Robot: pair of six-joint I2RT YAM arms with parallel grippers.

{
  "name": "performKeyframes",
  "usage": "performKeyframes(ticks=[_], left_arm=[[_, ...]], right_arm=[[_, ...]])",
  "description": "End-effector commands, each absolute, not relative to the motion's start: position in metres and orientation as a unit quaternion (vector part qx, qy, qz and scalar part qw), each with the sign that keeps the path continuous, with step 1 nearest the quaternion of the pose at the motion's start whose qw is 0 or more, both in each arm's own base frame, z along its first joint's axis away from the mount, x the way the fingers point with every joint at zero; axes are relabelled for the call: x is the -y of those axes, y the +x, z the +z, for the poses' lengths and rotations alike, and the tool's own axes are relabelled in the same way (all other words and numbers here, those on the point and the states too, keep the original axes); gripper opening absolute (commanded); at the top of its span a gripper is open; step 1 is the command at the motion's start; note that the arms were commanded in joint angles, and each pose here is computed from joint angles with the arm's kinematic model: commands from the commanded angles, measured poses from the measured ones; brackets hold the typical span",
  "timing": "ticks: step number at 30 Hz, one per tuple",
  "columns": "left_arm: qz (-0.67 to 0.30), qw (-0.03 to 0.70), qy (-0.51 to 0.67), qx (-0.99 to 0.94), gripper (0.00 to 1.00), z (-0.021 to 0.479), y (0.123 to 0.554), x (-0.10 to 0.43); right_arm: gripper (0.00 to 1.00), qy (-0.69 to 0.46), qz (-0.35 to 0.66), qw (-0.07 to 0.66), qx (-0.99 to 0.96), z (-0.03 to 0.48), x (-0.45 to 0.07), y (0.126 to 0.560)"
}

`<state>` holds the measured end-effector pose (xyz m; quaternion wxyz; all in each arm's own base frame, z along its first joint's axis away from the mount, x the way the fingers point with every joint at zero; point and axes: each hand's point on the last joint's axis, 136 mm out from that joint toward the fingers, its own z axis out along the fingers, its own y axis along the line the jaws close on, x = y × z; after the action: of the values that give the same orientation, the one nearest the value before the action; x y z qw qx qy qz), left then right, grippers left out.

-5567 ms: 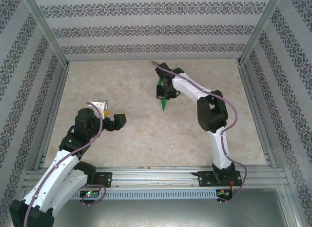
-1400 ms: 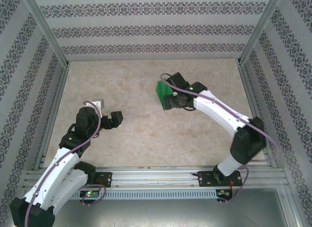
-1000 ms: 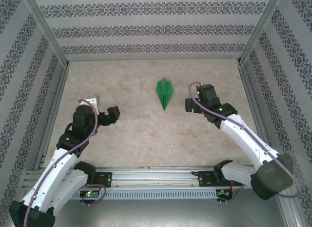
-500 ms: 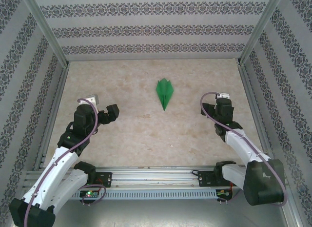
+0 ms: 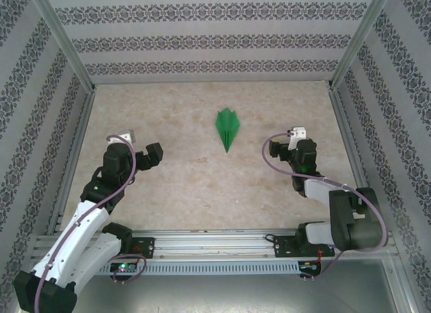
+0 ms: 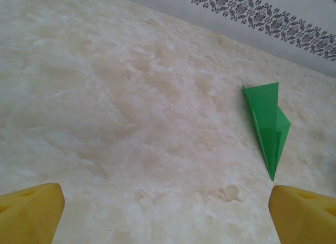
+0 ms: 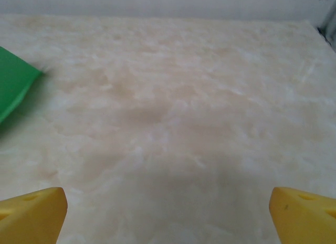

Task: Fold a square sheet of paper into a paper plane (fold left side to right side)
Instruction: Reset both arms

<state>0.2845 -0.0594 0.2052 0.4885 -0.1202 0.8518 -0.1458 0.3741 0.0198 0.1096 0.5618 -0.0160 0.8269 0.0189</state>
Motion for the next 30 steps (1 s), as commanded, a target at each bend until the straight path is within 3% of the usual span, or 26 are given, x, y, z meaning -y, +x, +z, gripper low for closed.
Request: performKeyframes(ticks=[1, 13, 22, 30], left_arm=[[-0.129, 0.504, -0.124, -0.845, 1.00, 0.215, 0.290, 0.051], [-0.088, 0.504, -0.118, -0.851, 1.00, 0.210, 0.292, 0.039], [0.054, 0.519, -0.097, -0.848, 1.00, 0.177, 0.302, 0.000], [0.120, 0.565, -0.096, -0.811, 1.00, 0.146, 0.325, -0.020]], right_arm=[[0.98, -0.040, 0.034, 0.609, -0.791, 0.125, -0.022, 0.380], [0.98, 0.015, 0.020, 0.593, -0.805, 0.106, -0.001, 0.400], [0.98, 0.014, 0.018, 0.593, -0.805, 0.107, -0.001, 0.399], [0.98, 0.014, 0.018, 0.593, -0.805, 0.107, -0.001, 0.399]])
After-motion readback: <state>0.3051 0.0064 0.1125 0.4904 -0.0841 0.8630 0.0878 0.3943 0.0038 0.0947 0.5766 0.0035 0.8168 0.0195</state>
